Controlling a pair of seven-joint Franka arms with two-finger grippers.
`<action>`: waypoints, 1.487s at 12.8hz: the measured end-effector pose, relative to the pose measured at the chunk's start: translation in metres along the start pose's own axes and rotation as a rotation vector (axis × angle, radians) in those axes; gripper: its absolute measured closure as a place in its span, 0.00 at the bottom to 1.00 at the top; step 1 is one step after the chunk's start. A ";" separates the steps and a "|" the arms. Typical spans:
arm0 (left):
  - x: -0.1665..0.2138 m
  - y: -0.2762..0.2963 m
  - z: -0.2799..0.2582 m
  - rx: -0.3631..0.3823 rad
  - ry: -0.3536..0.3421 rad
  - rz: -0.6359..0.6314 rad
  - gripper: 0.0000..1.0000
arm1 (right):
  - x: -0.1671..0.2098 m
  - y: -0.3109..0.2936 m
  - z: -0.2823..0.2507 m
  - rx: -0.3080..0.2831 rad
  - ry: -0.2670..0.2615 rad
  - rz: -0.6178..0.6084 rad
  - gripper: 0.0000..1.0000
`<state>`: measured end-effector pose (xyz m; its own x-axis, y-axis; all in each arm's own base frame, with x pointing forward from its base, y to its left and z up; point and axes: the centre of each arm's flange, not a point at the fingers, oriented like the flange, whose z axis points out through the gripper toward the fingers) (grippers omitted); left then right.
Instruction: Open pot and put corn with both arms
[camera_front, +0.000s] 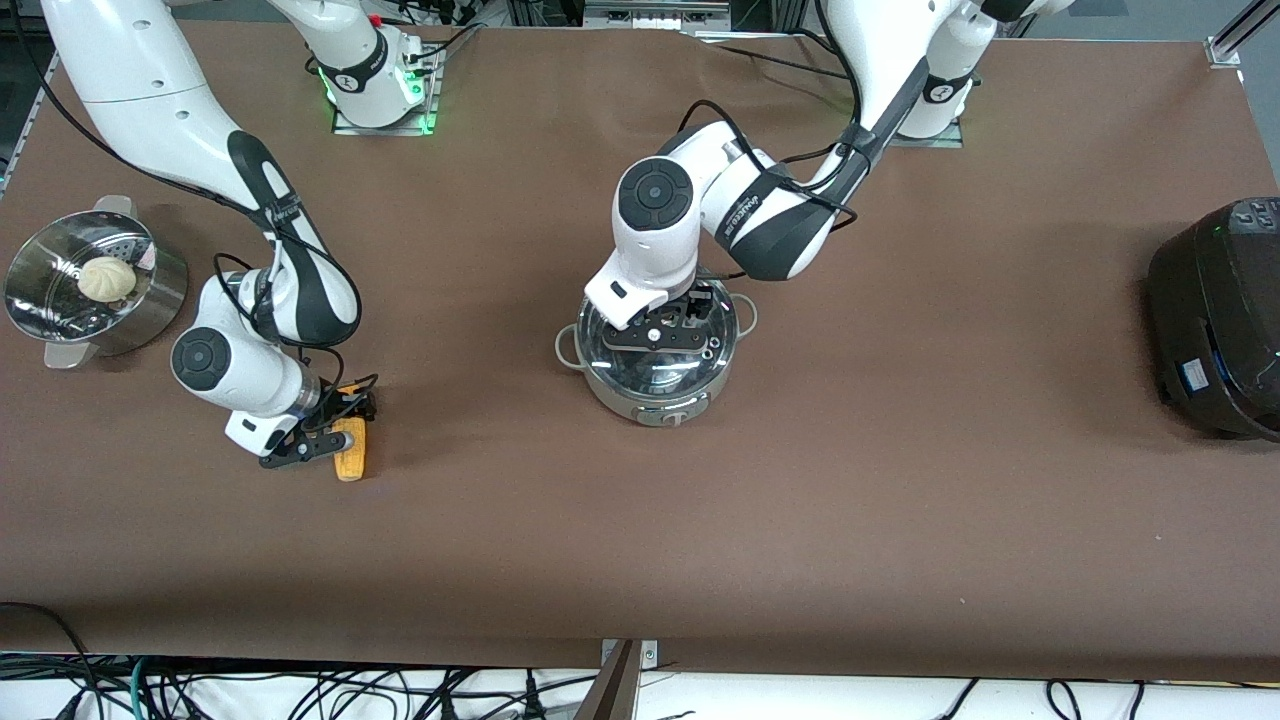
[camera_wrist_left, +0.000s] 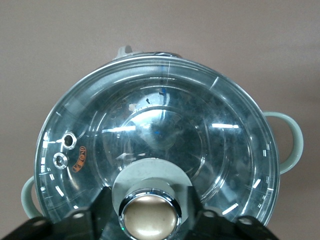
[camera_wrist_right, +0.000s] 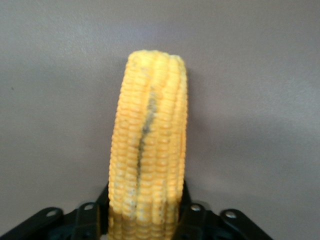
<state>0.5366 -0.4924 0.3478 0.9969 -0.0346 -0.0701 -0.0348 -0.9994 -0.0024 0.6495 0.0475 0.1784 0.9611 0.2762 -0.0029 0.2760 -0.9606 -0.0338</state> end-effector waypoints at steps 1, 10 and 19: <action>0.001 0.000 -0.002 -0.003 0.003 -0.001 0.50 | 0.000 -0.002 0.000 0.002 -0.002 -0.002 0.56; 0.009 -0.093 -0.124 0.067 -0.056 -0.085 0.50 | 0.030 -0.133 -0.166 0.085 -0.098 0.062 0.88; 0.063 -0.394 -0.192 0.031 -0.163 0.251 0.50 | -0.004 -0.427 -0.232 0.125 -0.062 0.211 0.95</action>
<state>0.6265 -0.1016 0.5361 0.9326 -0.2767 -0.2319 -0.2833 -0.9590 0.0051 0.5309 0.4492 0.4251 0.9936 0.0747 -0.0845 0.0615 -0.9869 -0.1493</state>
